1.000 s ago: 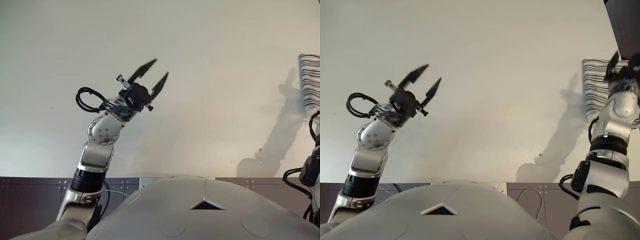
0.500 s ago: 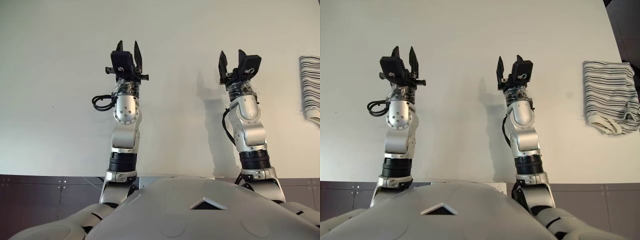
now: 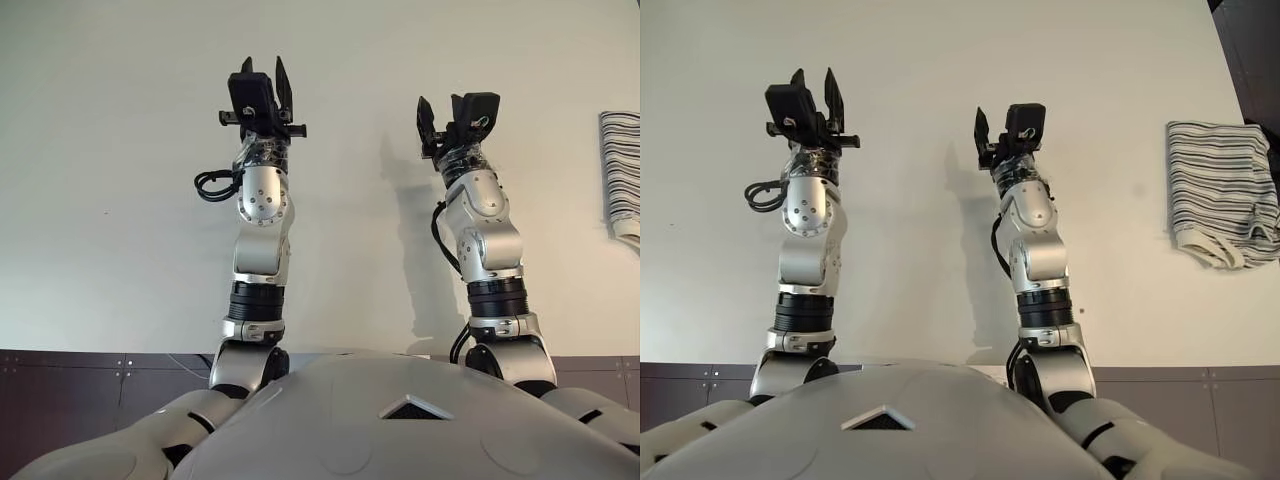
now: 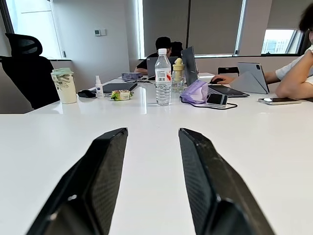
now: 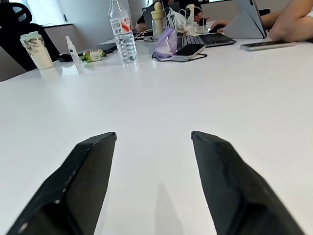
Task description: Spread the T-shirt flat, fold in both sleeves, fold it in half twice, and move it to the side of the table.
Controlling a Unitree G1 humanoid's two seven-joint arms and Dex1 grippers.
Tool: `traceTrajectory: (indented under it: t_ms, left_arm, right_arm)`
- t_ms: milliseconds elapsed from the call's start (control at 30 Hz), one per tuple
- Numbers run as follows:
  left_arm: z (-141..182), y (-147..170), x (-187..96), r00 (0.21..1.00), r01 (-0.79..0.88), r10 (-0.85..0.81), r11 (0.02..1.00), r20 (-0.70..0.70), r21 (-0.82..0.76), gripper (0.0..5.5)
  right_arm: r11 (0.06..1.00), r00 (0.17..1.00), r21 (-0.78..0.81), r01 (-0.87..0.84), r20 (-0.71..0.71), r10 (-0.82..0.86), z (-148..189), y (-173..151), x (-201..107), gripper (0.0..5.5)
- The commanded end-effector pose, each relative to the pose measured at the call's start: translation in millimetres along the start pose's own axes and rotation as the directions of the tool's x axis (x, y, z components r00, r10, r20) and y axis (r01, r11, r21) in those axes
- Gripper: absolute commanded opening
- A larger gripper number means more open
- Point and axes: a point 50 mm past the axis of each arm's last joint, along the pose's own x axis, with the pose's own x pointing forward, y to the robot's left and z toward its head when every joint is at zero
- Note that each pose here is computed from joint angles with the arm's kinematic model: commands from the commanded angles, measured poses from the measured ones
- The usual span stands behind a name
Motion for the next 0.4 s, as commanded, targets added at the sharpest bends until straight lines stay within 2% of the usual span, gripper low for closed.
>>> traceTrajectory:
  t_ms: [33, 100, 133, 200, 367, 400]
  left_arm:
    - [15, -25, 22, 0.996, -0.086, 0.087, 0.995, -0.013, 0.056, 1.95]
    - [22, -33, 32, 0.985, -0.168, 0.171, 0.983, -0.034, 0.076, 1.95]
    - [23, -35, 35, 0.972, -0.226, 0.231, 0.97, -0.045, 0.091, 1.95]
    - [23, -34, 36, 0.968, -0.241, 0.248, 0.964, -0.05, 0.111, 1.95]
    - [5, -37, 18, 0.997, 0.048, -0.043, 0.997, -0.062, 0.068, 1.95]
    - [3, -33, 13, 0.995, 0.091, -0.088, 0.994, -0.046, 0.063, 1.95]
  right_arm:
    - [0.964, 0.984, 0.25, 0.085, -0.173, -0.041, 4, 11, 23, 2.83]
    - [0.956, 0.983, 0.286, 0.07, -0.185, -0.016, 9, 23, 30, 2.83]
    - [0.965, 0.985, 0.256, 0.05, -0.17, -0.006, 13, 27, 32, 2.83]
    - [0.99, 0.998, 0.138, 0.014, -0.063, -0.005, 25, 26, 31, 2.83]
    - [0.981, 0.993, -0.189, 0.034, 0.115, -0.013, 40, 21, 25, 2.83]
    - [0.975, 0.989, -0.215, 0.046, 0.148, -0.014, 43, 19, 24, 2.83]
